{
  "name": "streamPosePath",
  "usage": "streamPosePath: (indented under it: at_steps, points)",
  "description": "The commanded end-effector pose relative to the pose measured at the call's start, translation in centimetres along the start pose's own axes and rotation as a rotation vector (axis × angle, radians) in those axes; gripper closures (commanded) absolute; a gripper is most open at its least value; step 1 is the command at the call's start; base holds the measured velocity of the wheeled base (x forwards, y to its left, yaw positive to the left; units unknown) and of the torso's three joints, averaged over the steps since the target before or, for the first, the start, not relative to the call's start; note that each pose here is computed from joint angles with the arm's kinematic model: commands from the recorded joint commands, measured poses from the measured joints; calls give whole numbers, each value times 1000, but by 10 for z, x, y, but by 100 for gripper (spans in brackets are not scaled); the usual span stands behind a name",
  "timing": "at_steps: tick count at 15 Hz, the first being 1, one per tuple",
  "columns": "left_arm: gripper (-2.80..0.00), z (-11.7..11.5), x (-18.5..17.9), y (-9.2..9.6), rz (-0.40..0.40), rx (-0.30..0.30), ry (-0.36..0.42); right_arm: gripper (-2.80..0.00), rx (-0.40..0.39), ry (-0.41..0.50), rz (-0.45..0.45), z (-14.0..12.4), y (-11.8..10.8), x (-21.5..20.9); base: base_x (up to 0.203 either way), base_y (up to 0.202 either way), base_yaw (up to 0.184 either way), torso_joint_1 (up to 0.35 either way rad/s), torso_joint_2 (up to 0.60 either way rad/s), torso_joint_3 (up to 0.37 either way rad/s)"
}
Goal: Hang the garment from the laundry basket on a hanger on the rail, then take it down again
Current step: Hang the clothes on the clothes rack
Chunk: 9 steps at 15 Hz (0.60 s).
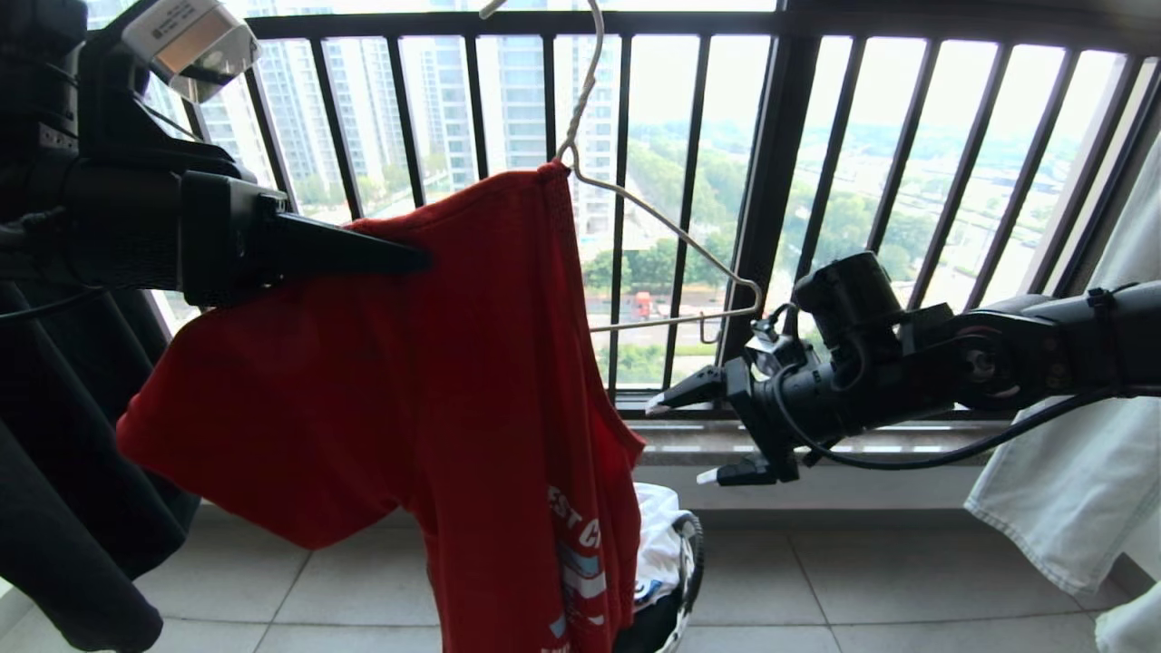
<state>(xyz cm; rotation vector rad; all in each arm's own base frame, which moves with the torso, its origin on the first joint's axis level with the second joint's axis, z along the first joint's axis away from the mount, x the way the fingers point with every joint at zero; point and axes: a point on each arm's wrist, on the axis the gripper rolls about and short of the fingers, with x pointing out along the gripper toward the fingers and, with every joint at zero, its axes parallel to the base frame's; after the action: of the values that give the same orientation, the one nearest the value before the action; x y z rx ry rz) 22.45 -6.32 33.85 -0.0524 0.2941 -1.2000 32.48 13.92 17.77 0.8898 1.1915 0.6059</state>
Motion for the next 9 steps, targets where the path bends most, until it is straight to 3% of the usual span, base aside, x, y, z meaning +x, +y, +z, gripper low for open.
streamPosePath:
  at_steps: [1,9]
  points:
    - [0,0,-1,-1,-5,0,-1,-280,11,24,-5,-1,-3,9,0,0,0,0,0,0]
    - [0,1,-1,-1,-3,2,-3,-280,-17,88,1,-15,4,28,0,0,0,0,0,0]
